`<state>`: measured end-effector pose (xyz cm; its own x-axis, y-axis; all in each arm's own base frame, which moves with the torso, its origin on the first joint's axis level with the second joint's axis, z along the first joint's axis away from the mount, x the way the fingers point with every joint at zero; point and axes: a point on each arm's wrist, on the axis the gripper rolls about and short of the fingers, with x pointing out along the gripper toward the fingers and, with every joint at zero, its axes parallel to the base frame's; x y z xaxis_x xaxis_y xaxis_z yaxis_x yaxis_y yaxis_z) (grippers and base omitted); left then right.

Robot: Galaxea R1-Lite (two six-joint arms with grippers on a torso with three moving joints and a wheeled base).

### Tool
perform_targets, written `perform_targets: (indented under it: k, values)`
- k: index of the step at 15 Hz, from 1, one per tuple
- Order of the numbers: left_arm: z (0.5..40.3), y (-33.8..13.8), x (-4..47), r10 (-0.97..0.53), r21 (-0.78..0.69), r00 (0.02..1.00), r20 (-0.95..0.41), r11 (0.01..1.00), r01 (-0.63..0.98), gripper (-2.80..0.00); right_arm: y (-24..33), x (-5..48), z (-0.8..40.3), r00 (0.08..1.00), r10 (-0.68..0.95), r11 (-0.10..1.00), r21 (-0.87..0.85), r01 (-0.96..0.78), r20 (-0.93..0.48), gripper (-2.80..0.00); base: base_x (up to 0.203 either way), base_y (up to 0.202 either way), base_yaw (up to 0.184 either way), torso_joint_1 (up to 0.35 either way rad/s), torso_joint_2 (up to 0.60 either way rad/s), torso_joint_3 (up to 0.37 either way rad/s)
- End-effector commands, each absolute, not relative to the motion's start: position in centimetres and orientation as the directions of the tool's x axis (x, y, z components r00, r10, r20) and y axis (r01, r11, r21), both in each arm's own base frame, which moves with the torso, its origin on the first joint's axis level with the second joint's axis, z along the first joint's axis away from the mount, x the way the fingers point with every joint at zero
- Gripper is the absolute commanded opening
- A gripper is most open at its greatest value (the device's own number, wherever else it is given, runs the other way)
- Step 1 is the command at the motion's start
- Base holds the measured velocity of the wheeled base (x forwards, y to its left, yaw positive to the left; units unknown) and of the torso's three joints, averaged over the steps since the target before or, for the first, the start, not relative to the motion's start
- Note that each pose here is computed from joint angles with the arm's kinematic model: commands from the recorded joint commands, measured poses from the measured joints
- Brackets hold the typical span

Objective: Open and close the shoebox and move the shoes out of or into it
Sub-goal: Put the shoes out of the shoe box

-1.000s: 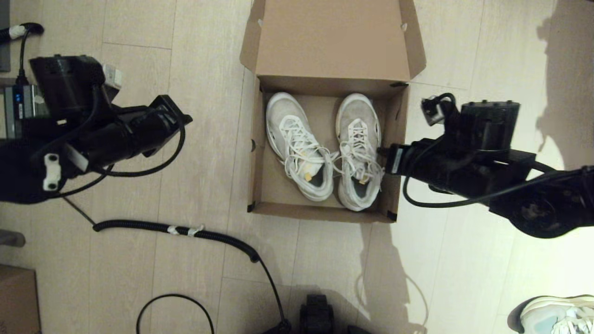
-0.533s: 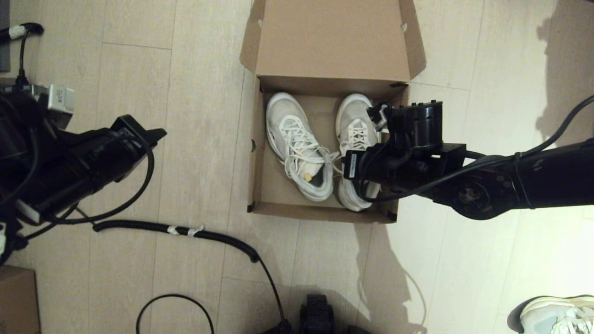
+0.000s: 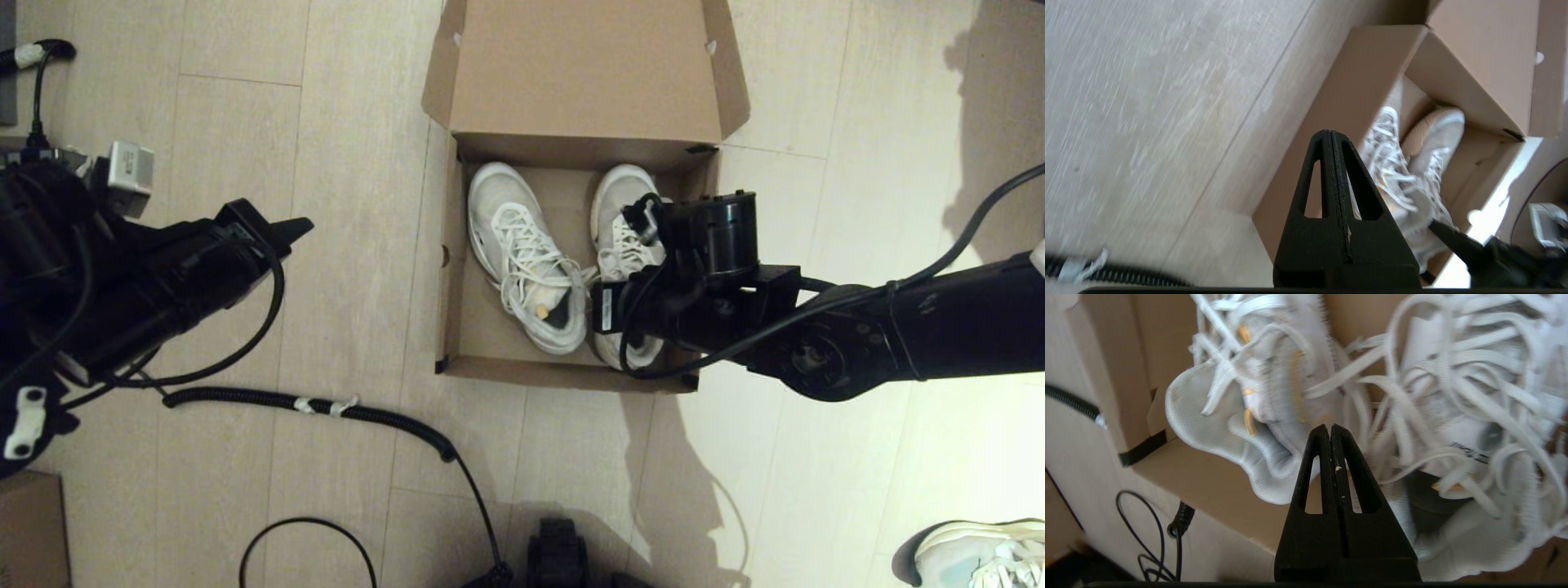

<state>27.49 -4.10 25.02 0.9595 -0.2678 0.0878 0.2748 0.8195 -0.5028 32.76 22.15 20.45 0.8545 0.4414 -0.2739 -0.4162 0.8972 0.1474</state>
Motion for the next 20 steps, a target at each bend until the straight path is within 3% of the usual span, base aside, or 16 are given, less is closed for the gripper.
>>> perform_targets:
  k: [1,5,12,17,18,20]
  values:
    - [23.1,-4.2,28.4,-0.271,-0.508,0.96,0.065,0.82,0.265,-2.8,22.6,32.5,20.3,0.848,0.451,0.892,0.144,-0.428,-0.278,-2.8,0.0,0.0,0.0,0.0,0.0,0.0]
    - [22.3,-4.2,28.1,-0.264,-0.501,0.962,0.073,0.824,0.264,-2.8,22.9,32.4,20.3,0.856,0.437,0.899,0.12,-0.42,-0.276,-2.8,0.0,0.0,0.0,0.0,0.0,0.0]
    - [23.4,-3.3,26.0,-0.182,-0.467,0.981,0.069,0.863,0.193,-2.8,20.2,33.3,21.3,0.942,0.228,0.973,0.026,-0.229,-0.246,-2.8,0.0,0.0,0.0,0.0,0.0,0.0]
    - [23.8,-3.2,25.6,-0.103,-0.378,0.992,-0.078,0.923,0.066,-2.8,18.7,33.4,21.2,0.951,0.164,0.986,0.014,-0.167,-0.261,-2.8,0.0,0.0,0.0,0.0,0.0,0.0]
    - [23.8,-3.0,25.6,-0.078,-0.374,0.994,-0.08,0.926,0.043,-2.8,18.8,33.3,21.3,0.951,0.169,0.985,0.015,-0.171,-0.259,0.0,0.0,0.0,0.0,0.0,0.0,0.0]
    - [23.7,-2.2,25.5,-0.012,-0.371,0.997,-0.081,0.928,-0.019,-2.8,19.4,33.0,22.1,0.954,0.192,0.981,0.037,-0.189,-0.232,0.0,0.0,0.0,0.0,0.0,0.0,0.0]
